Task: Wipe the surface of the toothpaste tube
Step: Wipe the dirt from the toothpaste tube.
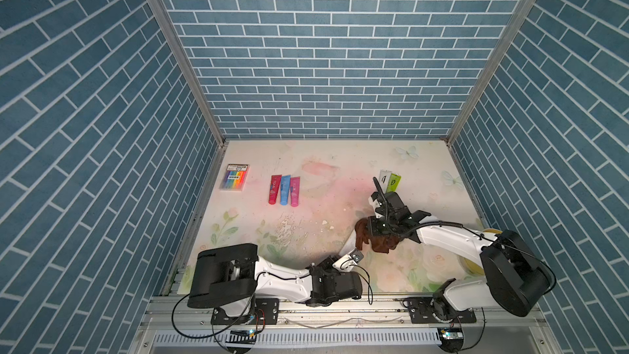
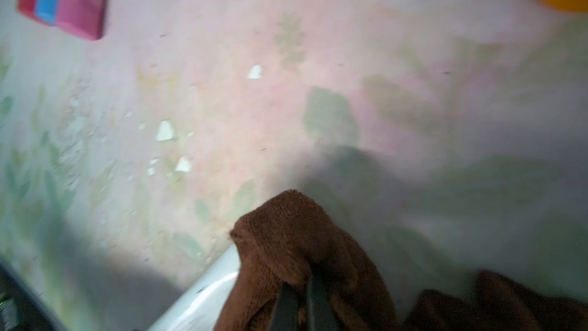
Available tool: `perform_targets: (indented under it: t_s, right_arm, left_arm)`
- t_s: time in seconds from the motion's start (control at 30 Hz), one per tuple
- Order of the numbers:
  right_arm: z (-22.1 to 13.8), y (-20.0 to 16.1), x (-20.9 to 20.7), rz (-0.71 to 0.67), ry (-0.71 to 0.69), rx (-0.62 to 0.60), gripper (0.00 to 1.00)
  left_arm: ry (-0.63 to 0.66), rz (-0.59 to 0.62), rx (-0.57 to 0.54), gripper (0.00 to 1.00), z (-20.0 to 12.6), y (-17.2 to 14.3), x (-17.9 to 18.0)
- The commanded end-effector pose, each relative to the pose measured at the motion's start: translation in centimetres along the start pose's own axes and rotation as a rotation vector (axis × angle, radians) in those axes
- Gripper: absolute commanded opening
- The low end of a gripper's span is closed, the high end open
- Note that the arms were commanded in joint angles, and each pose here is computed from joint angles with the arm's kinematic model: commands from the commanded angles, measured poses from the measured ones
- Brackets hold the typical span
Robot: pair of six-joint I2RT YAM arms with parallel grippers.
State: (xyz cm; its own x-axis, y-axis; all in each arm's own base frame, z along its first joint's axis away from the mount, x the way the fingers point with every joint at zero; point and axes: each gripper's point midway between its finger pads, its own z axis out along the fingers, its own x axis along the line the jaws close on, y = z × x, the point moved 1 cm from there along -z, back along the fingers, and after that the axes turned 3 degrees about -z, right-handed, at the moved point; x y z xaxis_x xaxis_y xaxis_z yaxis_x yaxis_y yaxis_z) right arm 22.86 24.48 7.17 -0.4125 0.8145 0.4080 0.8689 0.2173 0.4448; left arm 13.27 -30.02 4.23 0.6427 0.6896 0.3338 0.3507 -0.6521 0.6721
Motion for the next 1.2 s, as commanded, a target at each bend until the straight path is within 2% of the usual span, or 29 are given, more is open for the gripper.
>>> perform_targets:
  t_s: [0.0,0.1,0.23,0.4,0.57,0.67,0.73,0.8,1.0,1.17]
  right_arm:
    - [-0.5,0.2,4.6,-0.077,0.167,0.018,0.0]
    - [0.4,-0.2,6.3,-0.072,0.252,0.047,0.0]
    - [2.9,-2.3,5.8,-0.053,0.246,0.14,0.0]
    - [3.9,-5.2,0.2,-0.015,0.001,0.22,0.0]
    - [2.3,-4.8,-5.4,0.104,-0.175,0.162,0.0]
    - [0.6,-4.2,-7.8,0.119,-0.31,0.117,0.0]
    - [-0.3,-3.9,-8.2,0.12,-0.337,0.088,0.0]
    - [-0.8,-3.3,-7.4,0.11,-0.3,0.057,0.0]
    - [-2.2,-2.4,0.1,0.025,0.052,0.028,0.0]
    - [-2.5,-2.3,5.2,-0.03,0.24,0.016,0.0]
  left_arm:
    - [-0.009,-0.005,-0.014,0.0,0.1,0.4,-0.1]
    - [-0.013,-0.008,-0.01,0.0,0.2,0.4,0.0]
    - [-0.013,-0.011,-0.005,0.0,0.3,0.3,0.0]
    - [-0.009,-0.013,-0.005,0.0,0.3,0.4,0.1]
    - [-0.002,-0.019,-0.006,0.0,0.2,0.4,0.3]
    - [0.002,-0.025,-0.008,0.0,0.2,0.4,0.4]
    - [0.002,-0.027,-0.01,0.0,0.2,0.4,0.5]
    - [0.001,-0.026,-0.009,0.0,0.2,0.4,0.5]
    - [0.001,-0.026,-0.005,0.0,0.3,0.3,0.4]
    - [-0.003,-0.025,-0.005,0.0,0.3,0.3,0.4]
